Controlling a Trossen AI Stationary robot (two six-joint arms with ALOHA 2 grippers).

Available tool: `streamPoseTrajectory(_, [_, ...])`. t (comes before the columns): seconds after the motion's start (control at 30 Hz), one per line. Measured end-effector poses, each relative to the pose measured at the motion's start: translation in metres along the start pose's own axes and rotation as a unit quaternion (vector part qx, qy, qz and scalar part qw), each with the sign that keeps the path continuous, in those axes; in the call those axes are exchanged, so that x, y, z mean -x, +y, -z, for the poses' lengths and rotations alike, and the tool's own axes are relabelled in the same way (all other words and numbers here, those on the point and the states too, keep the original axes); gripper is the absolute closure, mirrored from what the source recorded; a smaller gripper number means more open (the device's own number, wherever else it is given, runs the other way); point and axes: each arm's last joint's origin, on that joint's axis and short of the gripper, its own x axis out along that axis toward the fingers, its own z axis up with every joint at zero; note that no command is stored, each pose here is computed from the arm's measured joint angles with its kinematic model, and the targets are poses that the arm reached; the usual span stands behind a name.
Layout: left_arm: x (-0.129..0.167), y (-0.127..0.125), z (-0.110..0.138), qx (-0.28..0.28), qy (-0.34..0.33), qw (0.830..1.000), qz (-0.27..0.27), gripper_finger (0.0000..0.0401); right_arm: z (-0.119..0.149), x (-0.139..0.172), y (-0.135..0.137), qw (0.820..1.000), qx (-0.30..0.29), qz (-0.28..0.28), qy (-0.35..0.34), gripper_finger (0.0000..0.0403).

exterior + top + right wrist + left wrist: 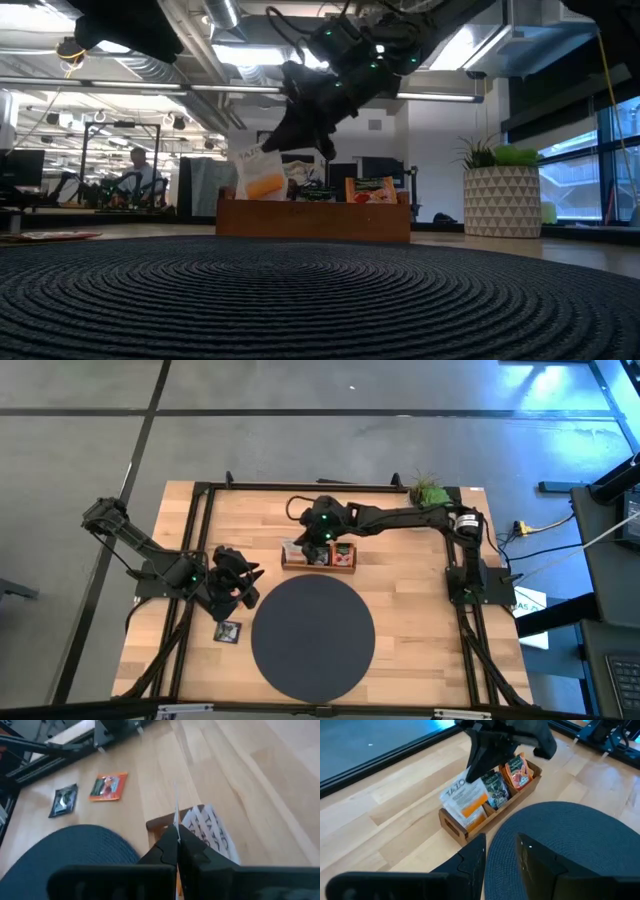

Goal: Pick & Place Tea
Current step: Put the white tea bag into the left of the wooden organizer

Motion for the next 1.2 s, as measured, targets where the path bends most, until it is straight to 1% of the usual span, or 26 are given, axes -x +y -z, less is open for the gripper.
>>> streamPoseTrajectory(0.07, [0.000, 0.000, 0.000, 0.000, -0.003, 1.000, -0.001, 0.0297, 0.004, 0.008, 0.001, 1.000, -0.008, -0.001, -0.020, 0.0401])
streamPoseTrajectory(0.23, [0.000, 0.001, -0.001, 0.000, -0.026, 1.000, -0.012, 0.0294, 0.017, 0.023, 0.000, 0.994, -0.025, -0.003, -0.109, 0.0401])
streamPoseTrajectory(0.33, [0.000, 0.001, -0.003, 0.000, -0.042, 0.999, -0.020, 0.0292, 0.029, 0.020, 0.003, 0.988, -0.025, -0.010, -0.152, 0.0401])
streamPoseTrajectory(0.4, [0.000, 0.002, -0.003, -0.002, -0.050, 0.998, -0.024, 0.0293, 0.035, 0.016, 0.009, 0.984, -0.012, 0.003, -0.180, 0.0402])
streamPoseTrajectory(0.43, [0.000, 0.002, -0.003, -0.005, -0.051, 0.998, -0.025, 0.0294, 0.040, 0.014, 0.010, 0.984, -0.005, 0.014, -0.176, 0.0402])
streamPoseTrajectory(0.53, [0.000, 0.002, -0.003, -0.006, -0.053, 0.998, -0.026, 0.0296, 0.044, 0.013, 0.013, 0.983, 0.024, 0.045, -0.178, 0.0402])
streamPoseTrajectory(0.63, [0.000, 0.002, -0.003, -0.005, -0.055, 0.998, -0.026, 0.0296, 0.045, 0.012, 0.012, 0.982, 0.027, 0.051, -0.181, 0.0402])
streamPoseTrajectory(0.73, [0.000, 0.002, -0.004, -0.004, -0.056, 0.998, -0.026, 0.0296, 0.050, 0.005, 0.009, 0.984, 0.025, 0.053, -0.171, 0.0401])
streamPoseTrajectory(0.83, [0.000, 0.001, -0.004, -0.002, -0.057, 0.998, -0.026, 0.0296, 0.057, -0.004, 0.011, 0.986, 0.018, 0.035, -0.165, 0.0400])
streamPoseTrajectory(1.03, [0.000, 0.001, -0.004, 0.002, -0.057, 0.998, -0.025, 0.0296, 0.062, -0.009, 0.016, 0.986, 0.033, 0.029, -0.158, 0.0401])
streamPoseTrajectory(1.1, [0.000, 0.001, -0.004, 0.003, -0.057, 0.998, -0.025, 0.0297, 0.061, -0.009, 0.015, 0.986, 0.034, 0.029, -0.162, 0.0400])
streamPoseTrajectory(1.2, [0.000, 0.001, -0.004, 0.004, -0.057, 0.998, -0.025, 0.0297, 0.056, -0.007, 0.017, 0.981, 0.038, 0.025, -0.188, 0.0400])
